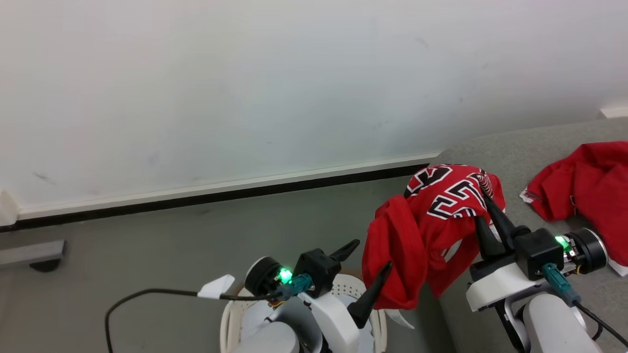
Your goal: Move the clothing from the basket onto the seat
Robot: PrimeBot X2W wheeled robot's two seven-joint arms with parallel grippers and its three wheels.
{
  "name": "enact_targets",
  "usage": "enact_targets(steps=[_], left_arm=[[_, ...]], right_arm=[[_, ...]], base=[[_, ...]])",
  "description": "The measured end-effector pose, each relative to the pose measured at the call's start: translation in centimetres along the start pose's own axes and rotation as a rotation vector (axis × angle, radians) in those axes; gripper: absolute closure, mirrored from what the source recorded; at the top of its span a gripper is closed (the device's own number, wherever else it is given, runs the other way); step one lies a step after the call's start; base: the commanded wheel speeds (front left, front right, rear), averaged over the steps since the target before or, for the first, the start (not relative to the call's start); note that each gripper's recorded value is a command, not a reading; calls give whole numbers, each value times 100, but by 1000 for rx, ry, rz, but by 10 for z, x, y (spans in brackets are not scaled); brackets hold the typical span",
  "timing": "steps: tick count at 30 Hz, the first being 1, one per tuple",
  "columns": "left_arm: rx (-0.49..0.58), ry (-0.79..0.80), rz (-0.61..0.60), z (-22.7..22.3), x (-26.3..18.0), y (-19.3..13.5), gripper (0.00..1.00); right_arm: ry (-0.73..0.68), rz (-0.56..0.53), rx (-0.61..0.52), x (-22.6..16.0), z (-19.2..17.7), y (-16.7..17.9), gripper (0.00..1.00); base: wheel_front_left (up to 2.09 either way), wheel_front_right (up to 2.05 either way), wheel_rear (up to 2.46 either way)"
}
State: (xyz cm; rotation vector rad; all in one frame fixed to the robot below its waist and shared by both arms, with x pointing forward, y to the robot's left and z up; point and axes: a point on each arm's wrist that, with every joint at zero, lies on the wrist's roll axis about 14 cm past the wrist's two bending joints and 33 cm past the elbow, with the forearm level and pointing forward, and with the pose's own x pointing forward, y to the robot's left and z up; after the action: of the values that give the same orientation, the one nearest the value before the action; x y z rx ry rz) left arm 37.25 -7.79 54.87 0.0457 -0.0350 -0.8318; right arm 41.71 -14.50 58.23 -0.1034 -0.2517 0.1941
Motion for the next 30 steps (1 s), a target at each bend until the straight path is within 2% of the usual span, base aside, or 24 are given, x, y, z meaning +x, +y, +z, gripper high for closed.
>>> enact_targets(steps=[14,19,25,30], left_arm=[[-55,-38,-218,4,36,-69,0],[-79,-31,-276,-2,46,-83,0],[-102,-24,-308,-10,55,-84,0],[-109,-18,-321,-19,64,-76,0]], right_arm=[[53,-279,-127,-63,-1,-110,100],[80,-341,-151,-77,-6,-133,100],[100,-374,-153,-72,-14,-148,100],[64,-357,-206,-34,-3,-165,100]], base=[[0,0,0],[0,0,0],[0,0,0],[0,0,0]])
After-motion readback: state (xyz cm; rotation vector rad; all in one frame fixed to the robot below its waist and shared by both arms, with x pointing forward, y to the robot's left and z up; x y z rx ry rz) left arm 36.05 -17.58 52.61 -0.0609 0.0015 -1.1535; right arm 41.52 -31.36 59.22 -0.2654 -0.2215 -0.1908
